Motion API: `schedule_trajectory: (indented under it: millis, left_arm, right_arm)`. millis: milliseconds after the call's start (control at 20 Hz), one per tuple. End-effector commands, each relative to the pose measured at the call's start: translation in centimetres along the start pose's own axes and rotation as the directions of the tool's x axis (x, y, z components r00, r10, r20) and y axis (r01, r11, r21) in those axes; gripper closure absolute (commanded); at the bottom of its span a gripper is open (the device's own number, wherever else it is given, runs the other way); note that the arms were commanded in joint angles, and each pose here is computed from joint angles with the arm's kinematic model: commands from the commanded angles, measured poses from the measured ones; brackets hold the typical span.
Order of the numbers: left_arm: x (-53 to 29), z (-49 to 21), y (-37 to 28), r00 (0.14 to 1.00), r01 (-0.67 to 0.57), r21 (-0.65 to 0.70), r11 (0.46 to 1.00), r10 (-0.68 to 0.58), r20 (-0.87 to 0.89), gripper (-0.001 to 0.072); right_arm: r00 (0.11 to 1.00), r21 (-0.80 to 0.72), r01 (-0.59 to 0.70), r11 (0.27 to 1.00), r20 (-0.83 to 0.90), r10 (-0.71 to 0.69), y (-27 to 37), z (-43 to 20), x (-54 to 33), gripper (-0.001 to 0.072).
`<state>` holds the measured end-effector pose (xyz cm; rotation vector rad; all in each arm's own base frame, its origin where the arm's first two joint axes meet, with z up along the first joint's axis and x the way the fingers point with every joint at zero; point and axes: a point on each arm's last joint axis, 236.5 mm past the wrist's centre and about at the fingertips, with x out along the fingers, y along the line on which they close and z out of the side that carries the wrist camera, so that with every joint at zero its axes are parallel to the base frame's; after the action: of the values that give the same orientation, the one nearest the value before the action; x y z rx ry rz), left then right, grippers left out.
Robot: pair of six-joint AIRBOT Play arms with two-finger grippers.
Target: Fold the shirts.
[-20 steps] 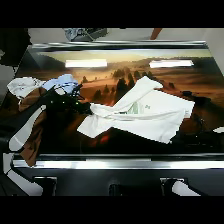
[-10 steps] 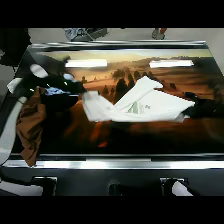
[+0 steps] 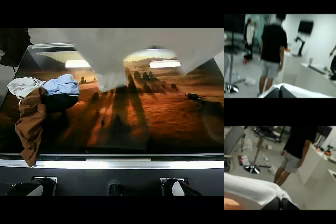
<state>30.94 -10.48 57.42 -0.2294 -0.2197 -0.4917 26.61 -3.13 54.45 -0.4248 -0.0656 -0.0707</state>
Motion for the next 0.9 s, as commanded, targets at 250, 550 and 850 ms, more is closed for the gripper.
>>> schedule_trajectory:
  millis: [250,550,850]
  left_arm:
    - [-5.8,5.2,-2.9,0.99,-0.028,0.076,0.997,0.017,0.142,0.0683]
    - [3.6,-12.2,6.8,0.932,-0.144,-0.045,0.989,0.12,-0.343,0.0682]
    - [10.9,-42.5,13.8,0.605,-0.27,-0.19,0.944,0.013,-0.796,0.0681]
  right_arm:
    - [0.997,-0.03,0.056,0.998,-0.047,-0.058,0.3,0.8,-4.3,0.0672]
    - [0.733,0.239,-0.265,0.934,-0.579,0.356,4.4,-20.2,5.4,0.0673]
    - [0.252,0.49,-0.328,0.808,-0.778,0.575,14.1,-43.5,13.4,0.0673]
